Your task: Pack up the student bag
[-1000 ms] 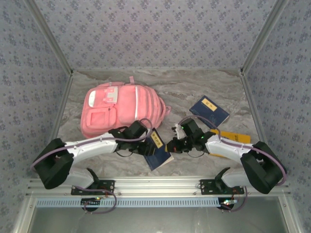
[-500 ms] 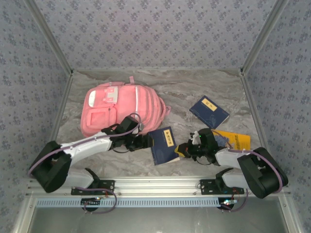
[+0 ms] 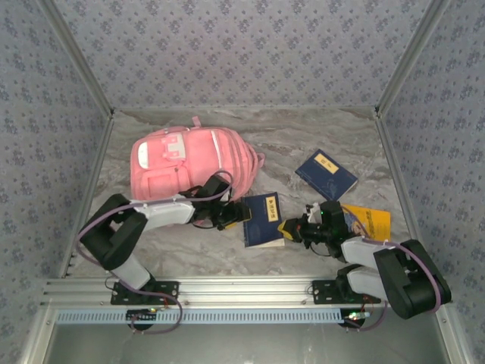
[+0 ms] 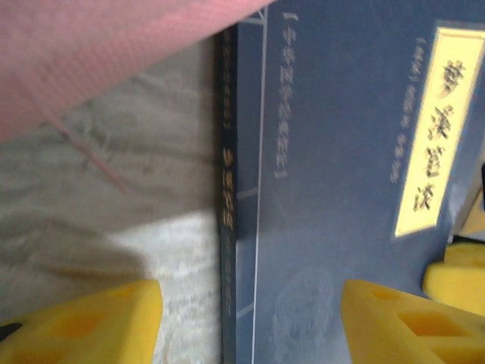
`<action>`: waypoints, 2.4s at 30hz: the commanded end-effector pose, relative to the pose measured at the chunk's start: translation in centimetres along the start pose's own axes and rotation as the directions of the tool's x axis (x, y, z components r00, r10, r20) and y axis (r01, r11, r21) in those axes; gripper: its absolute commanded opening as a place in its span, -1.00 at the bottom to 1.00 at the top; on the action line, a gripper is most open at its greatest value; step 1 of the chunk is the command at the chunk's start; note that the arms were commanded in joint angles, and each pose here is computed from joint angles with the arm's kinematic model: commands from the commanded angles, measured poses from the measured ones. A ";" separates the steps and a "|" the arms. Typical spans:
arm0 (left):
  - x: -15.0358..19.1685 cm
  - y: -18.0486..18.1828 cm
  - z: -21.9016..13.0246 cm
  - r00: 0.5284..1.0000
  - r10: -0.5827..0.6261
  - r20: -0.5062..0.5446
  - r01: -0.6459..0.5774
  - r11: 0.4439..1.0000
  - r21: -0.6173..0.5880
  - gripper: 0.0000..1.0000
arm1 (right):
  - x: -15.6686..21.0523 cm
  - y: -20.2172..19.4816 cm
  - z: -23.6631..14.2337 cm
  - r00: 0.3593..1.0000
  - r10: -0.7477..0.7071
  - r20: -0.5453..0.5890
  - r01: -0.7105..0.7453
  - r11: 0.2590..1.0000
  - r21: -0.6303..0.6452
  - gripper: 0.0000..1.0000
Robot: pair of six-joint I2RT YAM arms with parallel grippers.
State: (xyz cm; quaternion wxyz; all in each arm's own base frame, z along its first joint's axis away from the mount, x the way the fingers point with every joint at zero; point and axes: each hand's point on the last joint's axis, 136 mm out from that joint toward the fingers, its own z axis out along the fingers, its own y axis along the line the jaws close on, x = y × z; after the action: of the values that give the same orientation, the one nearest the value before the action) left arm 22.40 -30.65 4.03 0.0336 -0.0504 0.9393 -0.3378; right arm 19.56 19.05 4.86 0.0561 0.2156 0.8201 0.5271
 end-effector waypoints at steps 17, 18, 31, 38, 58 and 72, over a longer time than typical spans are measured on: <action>-0.7 -2.6 2.9 0.993 0.117 -0.026 -0.118 0.992 -0.033 0.26 | -0.3 -7.0 -2.5 0.991 -0.097 0.094 0.051 0.914 0.403 -1.00; -0.6 -3.0 3.3 0.992 0.123 -0.034 -0.124 0.992 -0.014 0.26 | -0.3 -7.0 -2.3 0.992 -0.094 0.088 0.051 0.916 0.398 -1.00; -1.3 -8.8 5.1 0.960 0.274 -0.060 -0.256 0.942 0.215 0.03 | -0.1 -7.4 -1.4 0.995 -0.095 0.043 0.071 0.918 0.390 -1.00; -1.0 -10.4 3.5 0.947 0.321 -0.021 -0.304 0.914 0.269 -0.76 | 0.0 -6.5 -1.5 0.993 -0.113 0.023 0.096 0.921 0.379 -1.00; -5.1 -21.0 -19.4 0.820 0.206 0.533 -0.489 0.736 0.468 -1.00 | -0.5 16.1 -9.0 0.836 -0.383 0.392 0.446 0.891 -0.080 0.61; -7.4 -23.5 -26.9 0.729 -0.085 0.679 -0.478 0.647 0.594 -1.00 | 3.0 26.7 -9.2 0.639 -0.466 0.612 0.720 0.642 -0.264 0.61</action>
State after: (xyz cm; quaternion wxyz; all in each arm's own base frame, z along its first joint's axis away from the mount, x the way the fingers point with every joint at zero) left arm 28.74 -31.79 34.70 0.3763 -0.0206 0.7091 -0.5960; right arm 20.75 22.68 28.80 0.4136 0.0163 0.7043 0.5767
